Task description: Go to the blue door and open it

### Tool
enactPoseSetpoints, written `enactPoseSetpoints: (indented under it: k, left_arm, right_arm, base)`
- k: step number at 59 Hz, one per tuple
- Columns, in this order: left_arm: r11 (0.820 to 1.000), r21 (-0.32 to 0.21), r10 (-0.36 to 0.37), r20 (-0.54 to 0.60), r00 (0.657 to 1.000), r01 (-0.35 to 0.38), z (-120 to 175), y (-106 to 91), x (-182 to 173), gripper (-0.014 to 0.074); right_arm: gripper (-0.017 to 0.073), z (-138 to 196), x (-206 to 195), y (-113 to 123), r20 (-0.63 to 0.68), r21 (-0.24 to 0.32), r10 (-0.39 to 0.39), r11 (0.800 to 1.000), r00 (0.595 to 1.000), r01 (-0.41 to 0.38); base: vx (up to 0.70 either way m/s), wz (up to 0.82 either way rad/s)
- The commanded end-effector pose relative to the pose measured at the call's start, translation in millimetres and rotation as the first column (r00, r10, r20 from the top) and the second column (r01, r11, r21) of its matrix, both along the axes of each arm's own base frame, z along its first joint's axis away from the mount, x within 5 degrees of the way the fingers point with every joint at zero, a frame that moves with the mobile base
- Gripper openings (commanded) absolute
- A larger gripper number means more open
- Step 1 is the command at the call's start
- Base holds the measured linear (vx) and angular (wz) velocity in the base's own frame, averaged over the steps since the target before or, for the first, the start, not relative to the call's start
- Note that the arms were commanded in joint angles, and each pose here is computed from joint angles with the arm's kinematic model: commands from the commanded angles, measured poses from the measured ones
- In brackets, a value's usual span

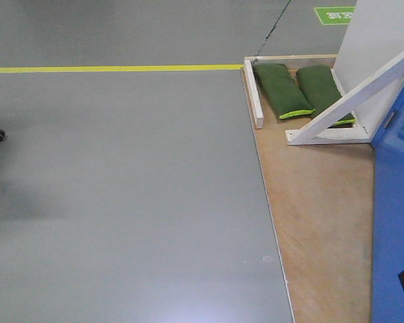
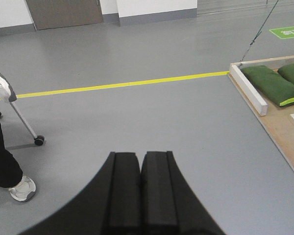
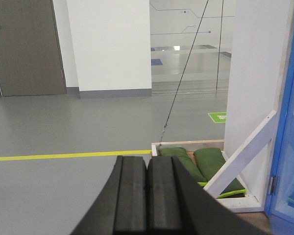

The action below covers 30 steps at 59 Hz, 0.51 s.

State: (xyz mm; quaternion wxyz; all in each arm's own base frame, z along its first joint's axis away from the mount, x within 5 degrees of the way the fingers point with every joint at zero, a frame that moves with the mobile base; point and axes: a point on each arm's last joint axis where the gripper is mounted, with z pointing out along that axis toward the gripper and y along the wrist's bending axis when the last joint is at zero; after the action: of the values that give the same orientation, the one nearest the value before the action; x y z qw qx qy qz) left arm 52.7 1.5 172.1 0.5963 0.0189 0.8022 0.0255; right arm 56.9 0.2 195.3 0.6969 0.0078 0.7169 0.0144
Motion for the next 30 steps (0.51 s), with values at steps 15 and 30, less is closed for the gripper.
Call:
enactPoseSetpoints:
  k: [15,30]
  left_arm:
    - [1.000,-0.007,-0.004,0.091,0.996,0.005,7,-0.5,1,0.0070]
    - [1.000,-0.007,-0.004,0.091,0.996,0.005,7,-0.5,1,0.0070]
  right_arm:
    - [0.0002,85,14,-6,0.118,0.070,-0.098,0.994,0.988,0.090]
    - [0.0002,165,20,-21,0.246,0.353,-0.272,0.919,0.930,0.176]
  base:
    - [0.00,0.00]
    - [0.00,0.00]
